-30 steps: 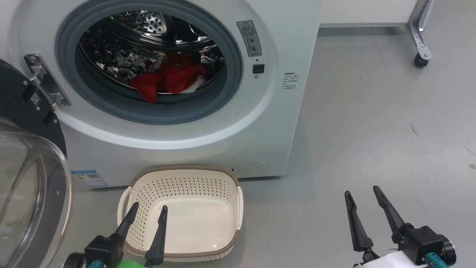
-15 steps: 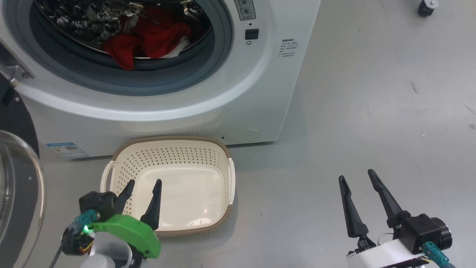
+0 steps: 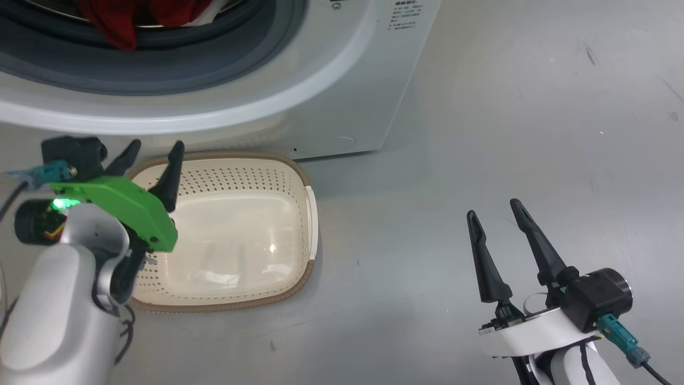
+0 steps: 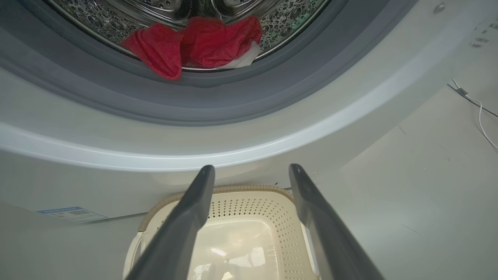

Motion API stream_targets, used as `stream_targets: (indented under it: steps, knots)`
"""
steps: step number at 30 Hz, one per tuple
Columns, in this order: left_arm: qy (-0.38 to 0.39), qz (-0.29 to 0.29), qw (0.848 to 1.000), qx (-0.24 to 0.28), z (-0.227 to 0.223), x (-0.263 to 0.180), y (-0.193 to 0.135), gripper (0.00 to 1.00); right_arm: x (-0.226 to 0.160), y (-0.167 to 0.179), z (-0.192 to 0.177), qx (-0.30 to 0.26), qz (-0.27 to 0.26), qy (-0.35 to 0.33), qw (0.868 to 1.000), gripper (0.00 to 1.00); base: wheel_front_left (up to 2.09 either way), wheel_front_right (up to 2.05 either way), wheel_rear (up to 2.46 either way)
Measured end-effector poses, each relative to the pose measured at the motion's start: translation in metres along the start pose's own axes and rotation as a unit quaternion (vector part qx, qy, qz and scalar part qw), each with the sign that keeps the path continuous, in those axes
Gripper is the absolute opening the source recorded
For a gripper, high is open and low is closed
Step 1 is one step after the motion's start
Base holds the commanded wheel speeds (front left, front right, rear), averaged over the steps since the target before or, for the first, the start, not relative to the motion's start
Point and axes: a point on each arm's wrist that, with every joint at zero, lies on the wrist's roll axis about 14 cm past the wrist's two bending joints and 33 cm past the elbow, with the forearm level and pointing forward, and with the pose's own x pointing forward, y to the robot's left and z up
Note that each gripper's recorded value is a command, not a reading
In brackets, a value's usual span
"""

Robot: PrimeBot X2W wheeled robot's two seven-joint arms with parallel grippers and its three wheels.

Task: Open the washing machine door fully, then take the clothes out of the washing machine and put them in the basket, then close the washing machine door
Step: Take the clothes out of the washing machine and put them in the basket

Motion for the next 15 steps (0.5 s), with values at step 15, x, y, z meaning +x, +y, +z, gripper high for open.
stream_targets:
  steps: [15]
  knots:
    - [0.009,-0.048,0.998,0.039,0.073,0.088,0.01,1.0,0.031,-0.021,-0.013,0.032,-0.041,0.009,0.999,1.0,0.0,0.0,0.0]
